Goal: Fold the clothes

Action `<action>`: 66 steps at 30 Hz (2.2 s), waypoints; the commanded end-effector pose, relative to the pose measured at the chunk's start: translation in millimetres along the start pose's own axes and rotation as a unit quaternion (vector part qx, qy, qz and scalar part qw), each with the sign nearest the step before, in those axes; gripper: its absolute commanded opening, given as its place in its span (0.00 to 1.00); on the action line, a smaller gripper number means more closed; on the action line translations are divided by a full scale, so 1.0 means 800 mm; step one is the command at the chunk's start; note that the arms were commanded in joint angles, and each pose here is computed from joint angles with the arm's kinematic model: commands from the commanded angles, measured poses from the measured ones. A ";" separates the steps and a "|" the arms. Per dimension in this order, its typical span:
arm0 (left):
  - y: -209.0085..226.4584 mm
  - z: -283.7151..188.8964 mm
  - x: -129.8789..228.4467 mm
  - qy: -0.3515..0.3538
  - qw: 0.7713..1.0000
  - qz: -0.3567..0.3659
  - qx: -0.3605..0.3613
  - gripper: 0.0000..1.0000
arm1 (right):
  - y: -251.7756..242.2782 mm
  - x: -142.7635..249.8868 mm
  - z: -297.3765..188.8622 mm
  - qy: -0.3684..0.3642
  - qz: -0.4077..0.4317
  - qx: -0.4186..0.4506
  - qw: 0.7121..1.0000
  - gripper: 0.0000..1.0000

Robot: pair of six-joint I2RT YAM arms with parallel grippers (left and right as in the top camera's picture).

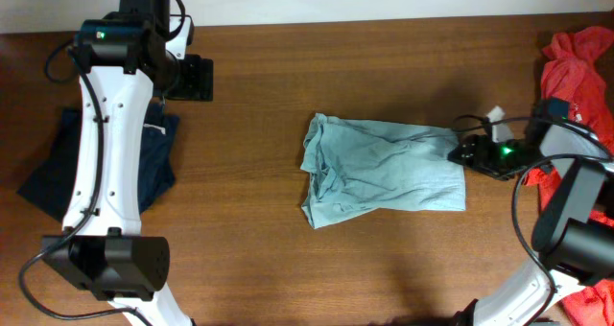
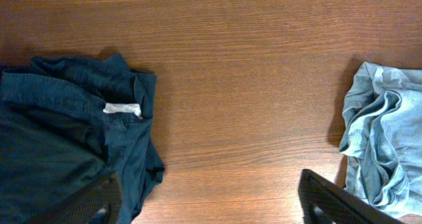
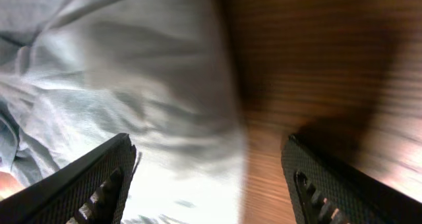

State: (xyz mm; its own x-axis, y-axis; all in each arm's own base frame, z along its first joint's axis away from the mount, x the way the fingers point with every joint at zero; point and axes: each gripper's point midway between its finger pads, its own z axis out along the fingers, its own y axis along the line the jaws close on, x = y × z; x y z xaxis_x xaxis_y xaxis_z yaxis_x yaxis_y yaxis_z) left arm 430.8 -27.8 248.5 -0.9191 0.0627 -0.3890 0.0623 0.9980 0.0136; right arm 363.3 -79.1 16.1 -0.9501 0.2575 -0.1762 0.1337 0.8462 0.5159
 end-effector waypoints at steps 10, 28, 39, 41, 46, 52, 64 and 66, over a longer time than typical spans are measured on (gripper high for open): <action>0.005 -0.014 -0.005 -0.017 1.000 -0.008 -0.004 0.99 | 0.023 0.032 0.032 0.030 -0.008 -0.044 0.999 0.75; 0.005 -0.014 -0.005 -0.016 1.000 -0.008 -0.004 0.99 | 0.020 0.054 0.042 0.052 0.041 -0.024 0.998 0.09; 0.005 -0.014 -0.005 -0.016 1.000 -0.008 -0.004 0.99 | -0.005 -0.004 -0.085 0.014 0.102 0.195 0.975 0.04; 0.005 -0.014 -0.005 -0.016 1.000 -0.008 -0.004 0.99 | 0.003 -0.011 -0.107 0.011 0.096 0.227 0.969 0.04; 0.005 -0.014 -0.005 -0.016 1.000 -0.007 -0.004 0.99 | 0.050 -0.021 -0.125 0.022 0.055 0.254 0.965 0.04; 0.005 -0.014 -0.005 -0.016 1.000 -0.008 -0.004 0.99 | 0.112 -0.015 -0.094 0.041 0.001 0.271 0.962 0.04; 0.005 -0.014 -0.005 -0.016 1.000 -0.008 -0.005 0.99 | 0.198 0.003 0.009 0.064 -0.088 0.291 0.951 0.21; 0.005 -0.014 -0.005 -0.016 1.000 -0.008 -0.005 0.99 | 0.201 0.010 0.021 0.076 -0.095 0.292 0.949 0.33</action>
State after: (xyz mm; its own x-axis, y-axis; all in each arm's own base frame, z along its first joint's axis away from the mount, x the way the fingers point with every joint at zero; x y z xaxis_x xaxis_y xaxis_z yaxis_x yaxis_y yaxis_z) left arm 430.8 -26.9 248.4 -0.9197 0.0552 -0.3887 0.0550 0.9984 0.0118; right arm 379.4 62.8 92.0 -0.9961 0.0327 -0.0825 0.0363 0.9984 -0.0427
